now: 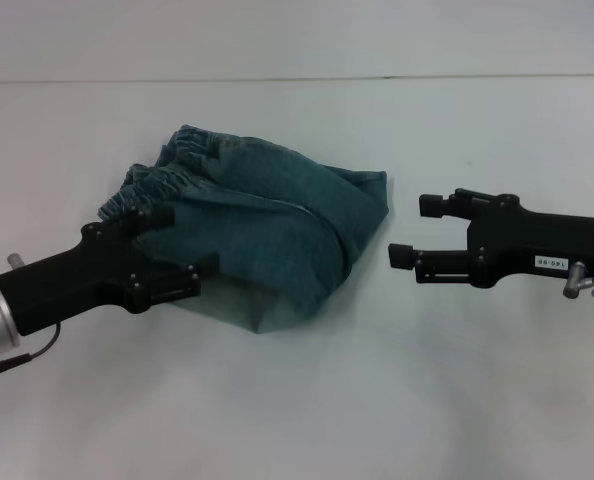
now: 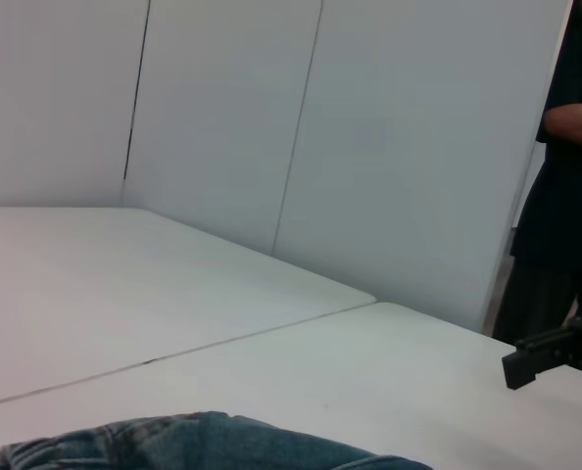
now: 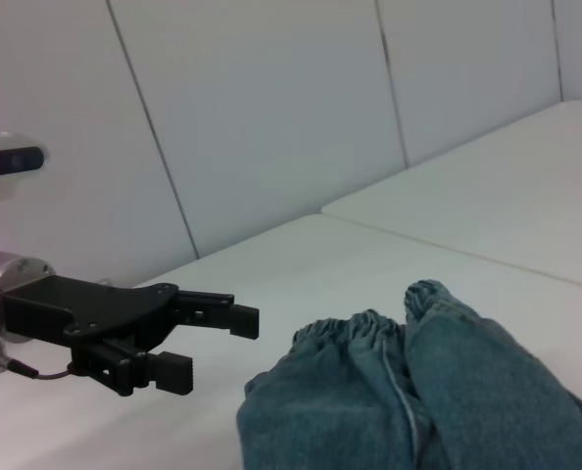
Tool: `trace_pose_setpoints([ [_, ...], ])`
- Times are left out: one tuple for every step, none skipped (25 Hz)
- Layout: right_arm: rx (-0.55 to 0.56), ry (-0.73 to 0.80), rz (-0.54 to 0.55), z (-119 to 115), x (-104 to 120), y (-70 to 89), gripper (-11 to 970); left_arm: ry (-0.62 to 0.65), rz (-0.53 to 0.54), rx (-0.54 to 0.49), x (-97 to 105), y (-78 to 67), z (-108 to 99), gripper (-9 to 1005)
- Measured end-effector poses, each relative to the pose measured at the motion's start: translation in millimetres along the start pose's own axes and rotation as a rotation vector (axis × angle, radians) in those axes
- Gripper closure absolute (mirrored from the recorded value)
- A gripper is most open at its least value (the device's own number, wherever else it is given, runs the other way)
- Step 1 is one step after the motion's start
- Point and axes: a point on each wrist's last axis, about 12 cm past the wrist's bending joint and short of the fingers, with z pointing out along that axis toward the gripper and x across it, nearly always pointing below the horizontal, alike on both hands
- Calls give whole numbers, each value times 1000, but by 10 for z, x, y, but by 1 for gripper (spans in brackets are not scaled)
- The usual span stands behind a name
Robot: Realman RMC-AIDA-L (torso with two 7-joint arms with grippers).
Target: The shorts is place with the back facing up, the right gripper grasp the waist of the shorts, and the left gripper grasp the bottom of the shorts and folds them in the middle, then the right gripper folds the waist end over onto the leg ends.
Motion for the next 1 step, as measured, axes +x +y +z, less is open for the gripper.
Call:
trace_pose_setpoints([
  [-2,1,2,4,6,4,14,0,-1,2,3,-5,1,49],
])
